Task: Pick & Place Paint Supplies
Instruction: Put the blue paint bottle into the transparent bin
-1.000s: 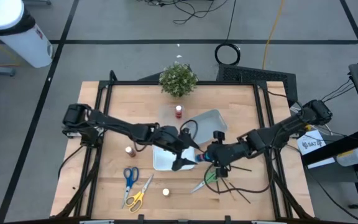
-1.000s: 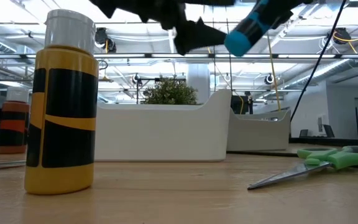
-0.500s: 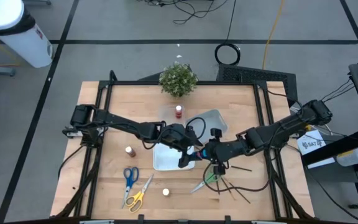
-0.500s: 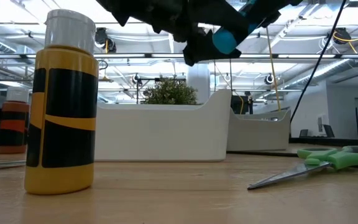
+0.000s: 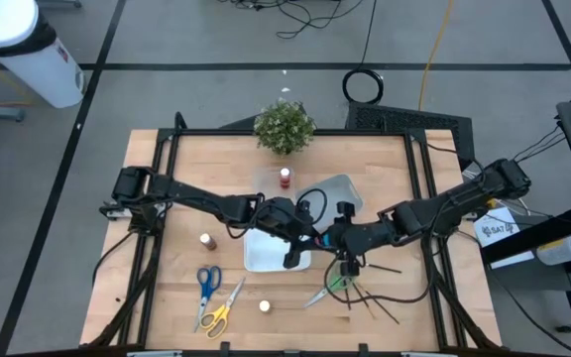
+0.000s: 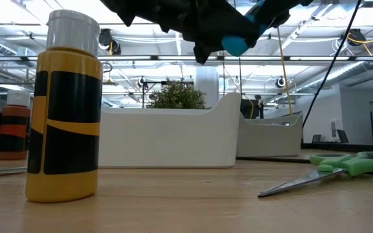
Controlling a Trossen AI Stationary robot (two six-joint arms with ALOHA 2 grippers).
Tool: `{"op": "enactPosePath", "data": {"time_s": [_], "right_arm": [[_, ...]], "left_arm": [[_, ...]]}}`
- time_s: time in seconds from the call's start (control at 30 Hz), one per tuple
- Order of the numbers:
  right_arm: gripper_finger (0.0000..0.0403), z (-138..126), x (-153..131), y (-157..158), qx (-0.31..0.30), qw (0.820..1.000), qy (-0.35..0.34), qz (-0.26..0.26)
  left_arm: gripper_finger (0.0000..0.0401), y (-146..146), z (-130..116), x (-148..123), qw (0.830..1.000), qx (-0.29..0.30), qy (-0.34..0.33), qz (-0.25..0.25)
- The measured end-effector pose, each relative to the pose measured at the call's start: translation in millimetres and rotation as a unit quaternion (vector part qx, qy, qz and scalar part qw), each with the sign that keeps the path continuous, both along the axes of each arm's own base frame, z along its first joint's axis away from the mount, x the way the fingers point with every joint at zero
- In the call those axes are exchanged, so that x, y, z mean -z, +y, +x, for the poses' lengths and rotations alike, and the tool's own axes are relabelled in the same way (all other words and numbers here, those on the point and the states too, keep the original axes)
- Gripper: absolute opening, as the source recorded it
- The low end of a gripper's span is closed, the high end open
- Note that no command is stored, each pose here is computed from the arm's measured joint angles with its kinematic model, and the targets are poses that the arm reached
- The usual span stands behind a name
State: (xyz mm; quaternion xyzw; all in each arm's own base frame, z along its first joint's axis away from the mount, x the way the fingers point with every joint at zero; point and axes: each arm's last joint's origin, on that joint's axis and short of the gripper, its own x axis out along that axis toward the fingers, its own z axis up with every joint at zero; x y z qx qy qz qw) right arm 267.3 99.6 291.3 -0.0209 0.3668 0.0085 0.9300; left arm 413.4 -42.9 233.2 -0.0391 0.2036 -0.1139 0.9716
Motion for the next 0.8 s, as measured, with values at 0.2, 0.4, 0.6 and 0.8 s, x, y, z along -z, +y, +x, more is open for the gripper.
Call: {"op": "enactPosePath", "data": {"time_s": [0.2, 0.4, 0.6, 0.8], "right_arm": [[0.02, -26, -15, -11, 0.043, 0.999, 0.018, 0.015], [0.0198, -50, -22, -21, 0.095, 0.994, 0.02, 0.041], [0.0194, -57, 7, -26, 0.122, 0.992, -0.044, 0.01], [0.0196, -50, 32, -34, 0.11, 0.972, -0.204, -0.025]], "left_arm": [[0.0114, 9, 0, 1, 1.0, -0.023, -0.011, 0.012], [0.0114, 25, -6, 15, 0.997, -0.038, -0.063, 0.002], [0.0114, 42, -20, 23, 0.986, 0.015, -0.162, -0.045], [0.0114, 43, -31, 23, 0.97, 0.037, -0.235, -0.046]]}}
